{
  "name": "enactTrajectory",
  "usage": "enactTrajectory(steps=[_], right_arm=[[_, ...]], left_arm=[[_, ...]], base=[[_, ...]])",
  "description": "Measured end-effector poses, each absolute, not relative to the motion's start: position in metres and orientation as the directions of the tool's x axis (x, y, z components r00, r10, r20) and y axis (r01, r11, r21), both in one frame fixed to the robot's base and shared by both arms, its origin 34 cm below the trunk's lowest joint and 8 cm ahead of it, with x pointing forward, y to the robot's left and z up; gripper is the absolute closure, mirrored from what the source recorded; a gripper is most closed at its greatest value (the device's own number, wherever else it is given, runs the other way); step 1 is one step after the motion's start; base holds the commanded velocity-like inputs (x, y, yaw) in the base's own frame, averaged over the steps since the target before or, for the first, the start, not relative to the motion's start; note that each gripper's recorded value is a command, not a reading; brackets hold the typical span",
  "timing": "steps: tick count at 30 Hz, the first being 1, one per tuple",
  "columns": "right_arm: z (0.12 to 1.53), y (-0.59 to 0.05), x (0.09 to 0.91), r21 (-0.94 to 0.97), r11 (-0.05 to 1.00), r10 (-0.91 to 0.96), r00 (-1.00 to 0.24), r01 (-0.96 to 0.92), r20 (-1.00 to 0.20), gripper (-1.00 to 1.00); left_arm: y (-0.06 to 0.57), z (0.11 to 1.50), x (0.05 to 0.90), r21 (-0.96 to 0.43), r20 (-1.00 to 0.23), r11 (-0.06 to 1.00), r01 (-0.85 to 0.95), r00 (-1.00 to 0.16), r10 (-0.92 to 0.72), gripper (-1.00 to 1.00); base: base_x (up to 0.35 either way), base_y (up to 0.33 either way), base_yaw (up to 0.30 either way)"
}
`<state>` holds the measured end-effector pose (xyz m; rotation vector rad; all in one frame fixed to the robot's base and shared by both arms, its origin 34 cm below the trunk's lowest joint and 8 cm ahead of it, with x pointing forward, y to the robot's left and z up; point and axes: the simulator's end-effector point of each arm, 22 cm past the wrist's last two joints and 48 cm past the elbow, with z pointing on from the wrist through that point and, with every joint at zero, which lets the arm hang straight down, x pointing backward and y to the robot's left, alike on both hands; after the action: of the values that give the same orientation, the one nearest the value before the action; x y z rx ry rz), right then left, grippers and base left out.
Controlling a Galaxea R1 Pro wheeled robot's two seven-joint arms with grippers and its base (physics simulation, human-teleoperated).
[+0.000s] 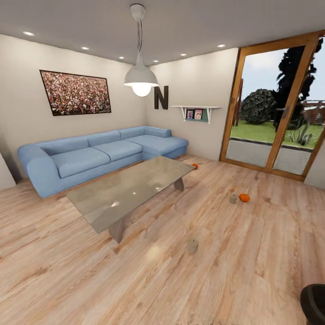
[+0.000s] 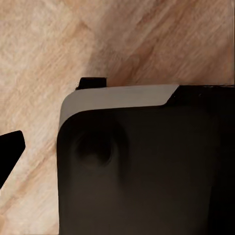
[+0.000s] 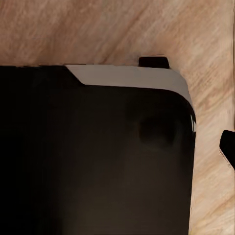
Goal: Place each of the two pumpkins and all three candles from the living room inside a cabinet in the living room (use any cabinet), then make sure every cabinet is closed, and position the cauldron so it is next to a table in the living room.
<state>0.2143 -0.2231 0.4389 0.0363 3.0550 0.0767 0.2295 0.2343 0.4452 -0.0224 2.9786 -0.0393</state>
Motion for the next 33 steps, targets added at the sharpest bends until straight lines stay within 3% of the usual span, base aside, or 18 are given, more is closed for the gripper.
enactTrajectory(steps=[4, 12, 21, 33], right_arm=[[0.448, -0.221, 0.286, 0.059, 0.997, 0.044, -0.996, 0.039, -0.074, -1.0], [0.505, -0.216, 0.455, 0.111, 0.99, 0.113, -0.97, 0.091, -0.216, -1.0], [0.509, -0.218, 0.472, 0.117, 0.988, 0.132, -0.945, 0.101, -0.298, -1.0], [0.5, -0.221, 0.462, 0.117, 0.987, 0.145, -0.941, 0.114, -0.304, -1.0]], left_arm=[[0.237, 0.459, 0.281, -0.024, -0.169, 1.0, -0.016, -0.985, -0.02, -1.0], [0.257, 0.515, 0.438, 0.058, -0.365, 0.997, -0.05, -0.931, -0.025, -1.0], [0.26, 0.504, 0.438, 0.075, -0.503, 0.994, -0.074, -0.864, -0.026, -1.0], [0.26, 0.49, 0.413, 0.075, -0.495, 0.994, -0.073, -0.869, -0.026, -1.0]], base=[[0.0, 0.0, -0.283], [0.0, 0.0, -0.278], [0.0, 0.0, -0.243], [-0.066, 0.033, -0.24]])
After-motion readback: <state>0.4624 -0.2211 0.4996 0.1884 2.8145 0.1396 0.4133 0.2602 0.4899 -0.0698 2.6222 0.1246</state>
